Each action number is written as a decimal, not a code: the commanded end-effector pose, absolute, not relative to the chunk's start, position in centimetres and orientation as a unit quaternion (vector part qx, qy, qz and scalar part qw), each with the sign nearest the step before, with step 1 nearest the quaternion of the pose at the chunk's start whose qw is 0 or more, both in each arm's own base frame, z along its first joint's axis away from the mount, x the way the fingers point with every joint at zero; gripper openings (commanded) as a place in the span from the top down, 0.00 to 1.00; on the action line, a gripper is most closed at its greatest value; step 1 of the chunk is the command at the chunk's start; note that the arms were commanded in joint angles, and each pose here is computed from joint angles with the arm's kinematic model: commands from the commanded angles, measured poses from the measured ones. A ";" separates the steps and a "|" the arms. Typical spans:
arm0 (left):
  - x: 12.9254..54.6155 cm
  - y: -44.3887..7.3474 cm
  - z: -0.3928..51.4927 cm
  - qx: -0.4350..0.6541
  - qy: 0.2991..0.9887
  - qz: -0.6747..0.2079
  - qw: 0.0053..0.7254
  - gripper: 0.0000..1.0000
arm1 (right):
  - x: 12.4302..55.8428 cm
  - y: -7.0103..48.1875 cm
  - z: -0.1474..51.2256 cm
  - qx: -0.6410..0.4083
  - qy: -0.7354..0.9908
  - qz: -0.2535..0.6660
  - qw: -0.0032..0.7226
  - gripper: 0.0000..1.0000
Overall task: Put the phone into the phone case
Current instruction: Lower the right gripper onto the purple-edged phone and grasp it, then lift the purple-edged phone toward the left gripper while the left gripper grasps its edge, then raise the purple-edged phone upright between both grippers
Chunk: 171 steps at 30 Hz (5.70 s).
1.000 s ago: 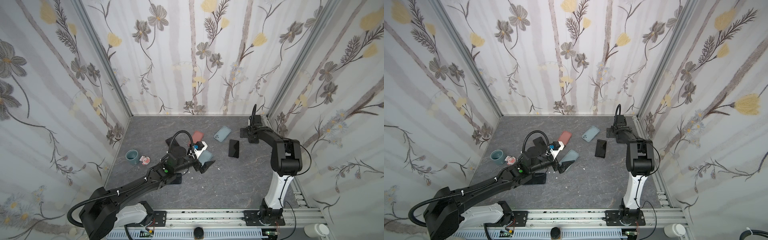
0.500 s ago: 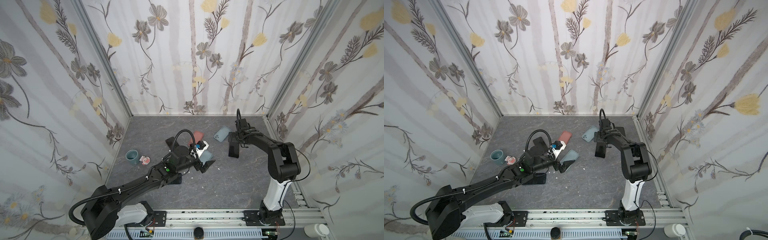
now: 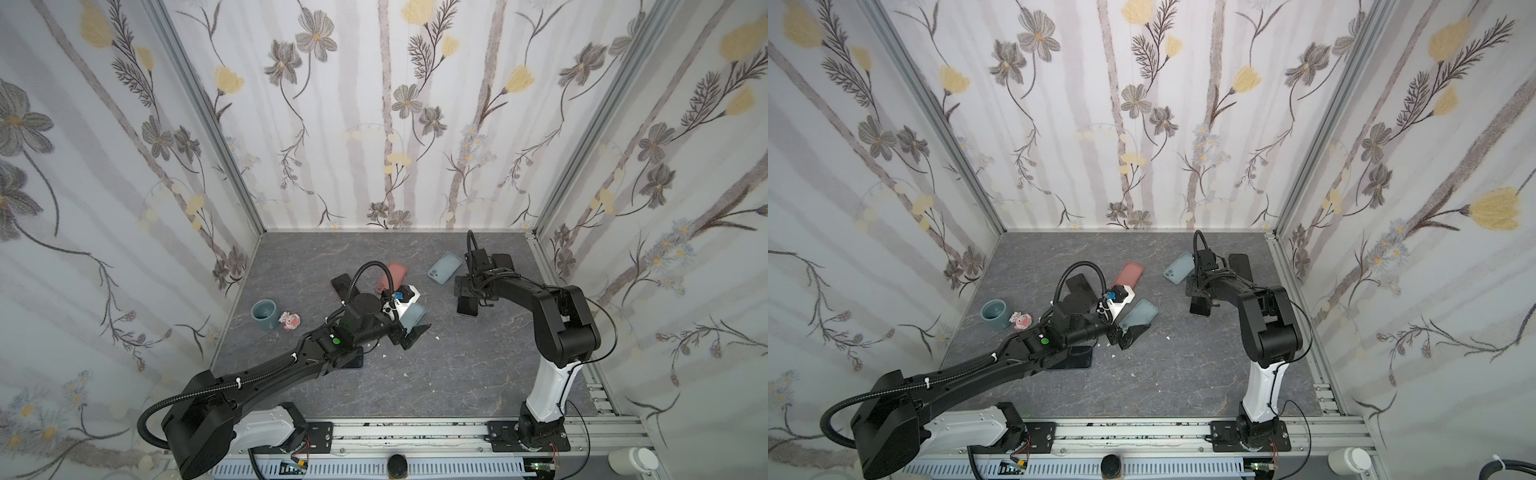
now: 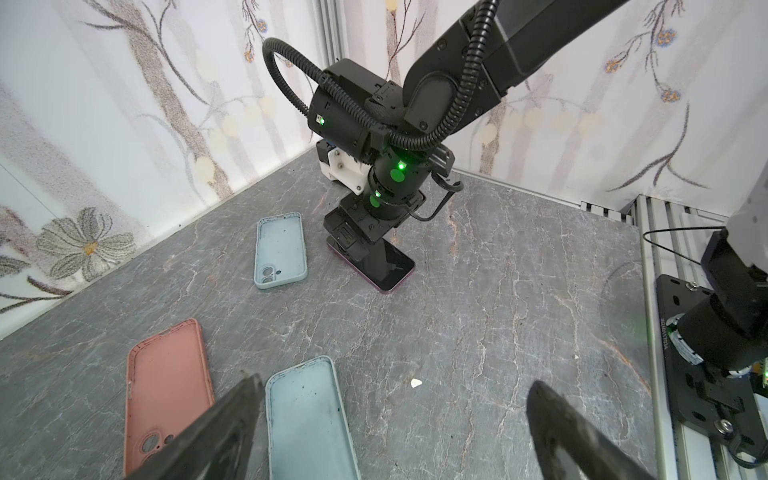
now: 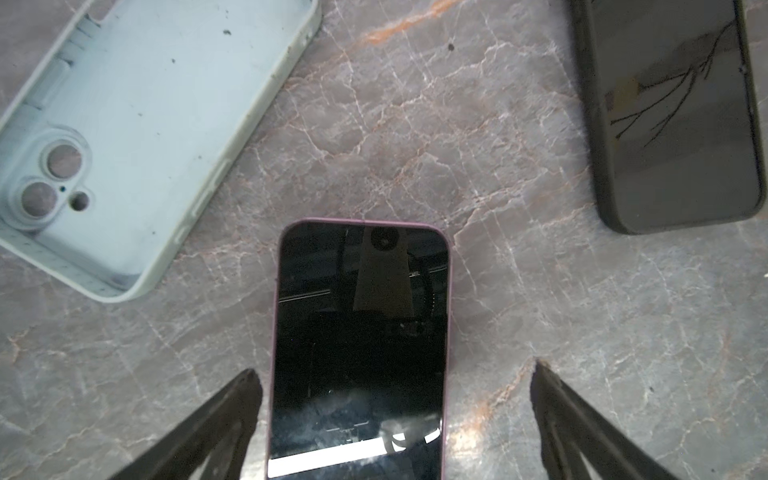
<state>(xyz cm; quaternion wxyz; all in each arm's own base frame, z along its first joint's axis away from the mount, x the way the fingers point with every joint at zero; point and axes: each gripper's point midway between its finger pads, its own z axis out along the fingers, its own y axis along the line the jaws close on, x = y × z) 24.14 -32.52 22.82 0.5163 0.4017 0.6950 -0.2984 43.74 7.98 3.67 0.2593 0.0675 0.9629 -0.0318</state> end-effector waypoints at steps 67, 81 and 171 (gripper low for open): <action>31.0 -30.6 23.3 0.200 0.824 -0.392 0.358 0.00 | 28.0 22.4 17.4 -0.310 0.800 0.179 0.482 0.50; 29.0 -33.9 19.7 0.219 0.833 -0.469 0.195 0.45 | 25.7 26.4 18.4 -0.388 0.764 0.170 0.486 0.51; 17.4 -22.4 41.6 0.239 0.407 -0.630 0.617 1.00 | 15.9 27.7 40.9 -0.318 0.488 0.571 0.579 0.30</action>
